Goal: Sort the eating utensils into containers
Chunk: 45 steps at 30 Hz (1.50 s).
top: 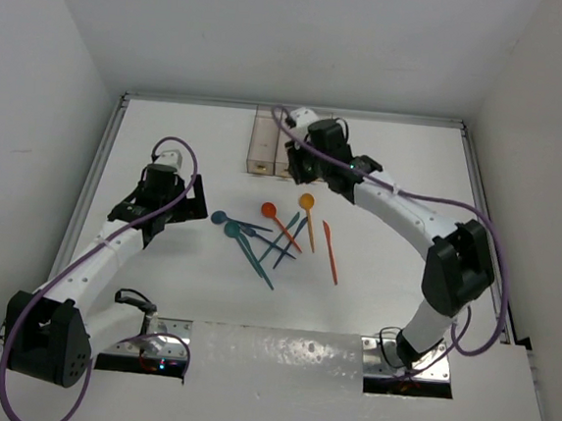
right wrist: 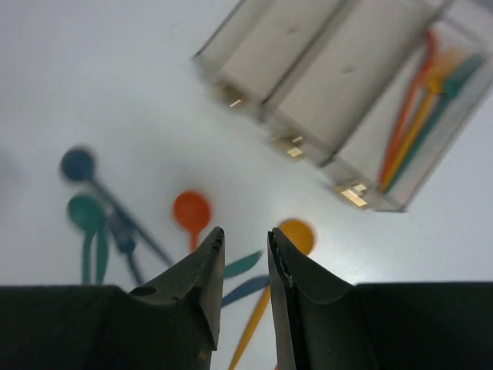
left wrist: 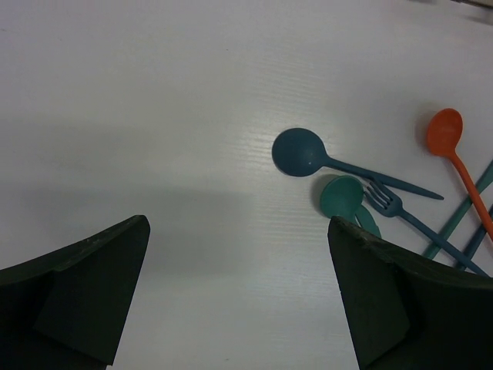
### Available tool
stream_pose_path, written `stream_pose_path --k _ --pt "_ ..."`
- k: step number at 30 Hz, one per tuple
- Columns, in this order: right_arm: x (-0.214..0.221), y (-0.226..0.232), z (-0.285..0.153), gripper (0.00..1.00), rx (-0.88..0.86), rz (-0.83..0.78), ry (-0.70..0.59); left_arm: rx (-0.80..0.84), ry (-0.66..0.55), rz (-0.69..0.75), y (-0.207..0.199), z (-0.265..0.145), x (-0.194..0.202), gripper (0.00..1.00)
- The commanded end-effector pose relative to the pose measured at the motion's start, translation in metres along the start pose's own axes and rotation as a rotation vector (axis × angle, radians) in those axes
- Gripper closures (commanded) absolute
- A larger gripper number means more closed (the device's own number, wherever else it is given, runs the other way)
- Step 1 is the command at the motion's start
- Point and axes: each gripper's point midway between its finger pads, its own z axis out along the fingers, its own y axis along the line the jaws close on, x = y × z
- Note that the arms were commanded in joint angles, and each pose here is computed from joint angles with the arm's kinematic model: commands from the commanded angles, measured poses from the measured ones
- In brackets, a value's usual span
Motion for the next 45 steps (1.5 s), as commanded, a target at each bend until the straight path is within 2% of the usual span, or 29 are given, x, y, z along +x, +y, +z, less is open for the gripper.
stream_pose_path --k 1,2,9,22,26,27,28,32,38,41,45 --pt "0.042 0.042 -0.008 0.7 -0.147 -0.134 0.091 0.014 -0.079 -0.017 -0.008 -0.01 -0.026 0.0" --pt "0.078 0.061 -0.01 0.7 -0.19 -0.156 0.159 0.007 -0.078 -0.02 -0.006 -0.01 -0.026 0.0" --pt "0.138 0.096 -0.011 0.68 -0.259 -0.213 0.274 -0.016 -0.084 -0.037 -0.003 -0.01 -0.026 0.0" --pt "0.189 0.112 0.016 0.65 -0.303 -0.255 0.424 -0.017 -0.086 -0.043 -0.002 -0.011 -0.026 0.0" --pt "0.204 0.113 0.02 0.71 -0.3 -0.259 0.458 -0.017 -0.086 -0.043 -0.002 -0.011 -0.026 0.0" --pt "0.204 0.113 0.02 0.75 -0.296 -0.261 0.458 -0.018 -0.085 -0.043 -0.002 -0.011 -0.026 0.0" --pt "0.205 0.113 0.019 0.86 -0.296 -0.261 0.456 -0.017 -0.086 -0.043 -0.002 -0.011 -0.026 0.0" --pt "0.184 0.111 0.012 1.0 -0.281 -0.267 0.392 -0.016 -0.085 -0.042 -0.003 -0.011 -0.026 0.0" --pt "0.108 0.082 0.003 1.0 -0.12 -0.252 0.211 -0.008 -0.084 -0.042 -0.004 -0.011 -0.026 0.0" --pt "0.063 0.054 0.005 1.0 -0.02 -0.167 0.125 -0.006 -0.085 -0.04 -0.004 -0.011 -0.026 0.0" --pt "0.001 -0.017 0.013 1.0 0.153 0.071 0.02 -0.004 -0.078 -0.038 -0.005 -0.01 -0.025 0.0"
